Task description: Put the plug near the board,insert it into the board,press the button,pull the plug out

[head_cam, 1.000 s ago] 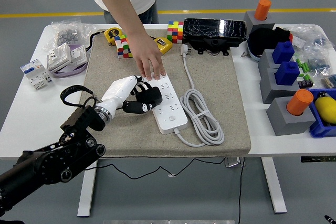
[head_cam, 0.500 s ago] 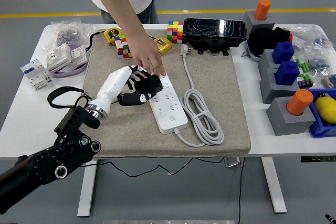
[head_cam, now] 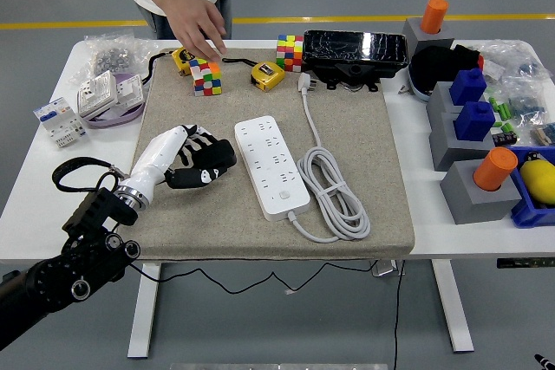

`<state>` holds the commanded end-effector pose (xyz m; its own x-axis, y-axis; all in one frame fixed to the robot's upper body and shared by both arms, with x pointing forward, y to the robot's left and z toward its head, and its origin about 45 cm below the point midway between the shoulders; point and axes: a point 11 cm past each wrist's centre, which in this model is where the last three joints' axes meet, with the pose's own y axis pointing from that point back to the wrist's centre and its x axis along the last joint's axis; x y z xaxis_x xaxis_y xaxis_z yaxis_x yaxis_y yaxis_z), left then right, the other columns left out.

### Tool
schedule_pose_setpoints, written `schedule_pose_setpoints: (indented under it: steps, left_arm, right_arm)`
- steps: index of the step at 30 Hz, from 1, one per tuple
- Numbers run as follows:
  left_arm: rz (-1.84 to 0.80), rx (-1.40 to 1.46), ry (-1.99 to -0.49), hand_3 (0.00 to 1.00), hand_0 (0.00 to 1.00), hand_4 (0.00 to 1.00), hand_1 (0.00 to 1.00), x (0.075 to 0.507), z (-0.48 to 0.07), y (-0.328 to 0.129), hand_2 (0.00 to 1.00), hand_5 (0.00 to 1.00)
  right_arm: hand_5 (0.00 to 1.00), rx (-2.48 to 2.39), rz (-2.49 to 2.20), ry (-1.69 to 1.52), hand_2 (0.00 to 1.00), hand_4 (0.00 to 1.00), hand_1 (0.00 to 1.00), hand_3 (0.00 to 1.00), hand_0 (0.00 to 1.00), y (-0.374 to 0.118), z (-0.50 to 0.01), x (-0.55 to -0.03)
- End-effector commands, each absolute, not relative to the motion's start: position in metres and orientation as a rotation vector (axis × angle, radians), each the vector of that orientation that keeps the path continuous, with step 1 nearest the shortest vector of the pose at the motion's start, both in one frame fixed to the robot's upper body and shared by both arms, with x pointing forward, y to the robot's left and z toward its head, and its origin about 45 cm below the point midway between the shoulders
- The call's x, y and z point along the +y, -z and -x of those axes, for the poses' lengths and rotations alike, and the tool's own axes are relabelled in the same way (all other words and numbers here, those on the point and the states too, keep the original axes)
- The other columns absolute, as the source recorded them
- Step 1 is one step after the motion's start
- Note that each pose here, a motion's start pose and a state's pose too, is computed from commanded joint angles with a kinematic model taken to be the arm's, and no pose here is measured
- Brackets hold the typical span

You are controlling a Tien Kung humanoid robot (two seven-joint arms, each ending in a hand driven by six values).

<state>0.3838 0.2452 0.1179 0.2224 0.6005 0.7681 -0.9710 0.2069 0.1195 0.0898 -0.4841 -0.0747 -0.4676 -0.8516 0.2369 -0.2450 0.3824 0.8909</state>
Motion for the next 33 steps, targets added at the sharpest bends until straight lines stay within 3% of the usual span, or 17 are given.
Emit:
schedule_pose_setpoints:
  steps: [2,3,8,9,14,15,20,21,26,27,32,33]
  left_arm:
    - [-0.7,-0.666,-1.21,0.561,0.379,0.736,0.485,0.246,-0.383,-0.116,0.518,0.07]
    - [-0.707,-0.667,-1.209,0.657,0.669,0.895,0.681,0.246,-0.383,-0.115,0.6,0.153]
    - [-0.762,-0.655,-1.206,0.657,0.669,0.895,0.681,0.25,-0.382,-0.11,0.6,0.153]
    - [-0.774,-0.64,-1.205,0.849,0.783,0.993,0.807,0.252,-0.382,-0.109,0.807,0.26]
    - [-0.772,-0.606,-1.2,0.849,0.783,0.993,0.807,0.252,-0.381,-0.109,0.807,0.26]
    - [-0.754,-0.586,-1.196,0.974,0.889,0.998,0.921,0.251,-0.38,-0.111,0.954,0.437]
    - [-0.643,-0.56,-1.223,0.974,0.889,0.998,0.921,0.247,-0.379,-0.121,0.954,0.437]
    - [-0.616,-0.556,-1.23,0.956,0.911,0.998,0.926,0.247,-0.379,-0.124,0.955,0.508]
    - [-0.39,-0.517,-1.342,0.956,0.911,0.998,0.926,0.251,-0.377,-0.146,0.955,0.508]
    - [-0.343,-0.5,-1.375,0.556,0.649,0.818,0.603,0.255,-0.378,-0.15,0.53,0.283]
    - [-0.239,-0.438,-1.507,0.556,0.649,0.818,0.603,0.279,-0.379,-0.161,0.53,0.283]
    - [-0.232,-0.437,-1.523,0.546,0.581,0.748,0.532,0.284,-0.379,-0.164,0.513,0.257]
  right_arm:
    - [0.402,-1.926,-0.945,1.075,0.608,0.881,0.627,0.546,0.523,0.075,-0.09,-0.484]
    - [0.402,-1.927,-0.946,1.075,0.608,0.882,0.627,0.546,0.526,0.075,-0.091,-0.484]
    - [0.402,-1.928,-0.946,1.075,0.608,0.882,0.627,0.546,0.526,0.074,-0.091,-0.484]
    - [0.402,-1.928,-0.946,1.075,0.608,0.882,0.626,0.546,0.526,0.074,-0.091,-0.484]
    - [0.402,-1.926,-0.943,1.076,0.608,0.882,0.626,0.546,0.526,0.075,-0.09,-0.484]
    - [0.402,-1.927,-0.942,1.077,0.608,0.882,0.626,0.546,0.524,0.075,-0.089,-0.484]
    - [0.402,-1.929,-0.943,1.076,0.608,0.882,0.626,0.546,0.524,0.075,-0.09,-0.484]
    - [0.403,-1.929,-0.944,1.076,0.608,0.881,0.626,0.546,0.524,0.074,-0.091,-0.484]
    - [0.403,-1.927,-0.943,1.077,0.608,0.881,0.626,0.546,0.524,0.075,-0.09,-0.484]
    - [0.403,-1.925,-0.943,1.078,0.608,0.881,0.627,0.546,0.524,0.075,-0.089,-0.484]
    - [0.403,-1.929,-0.944,1.074,0.608,0.881,0.627,0.546,0.524,0.074,-0.091,-0.485]
    - [0.403,-1.931,-0.942,1.074,0.608,0.881,0.626,0.547,0.524,0.074,-0.091,-0.486]
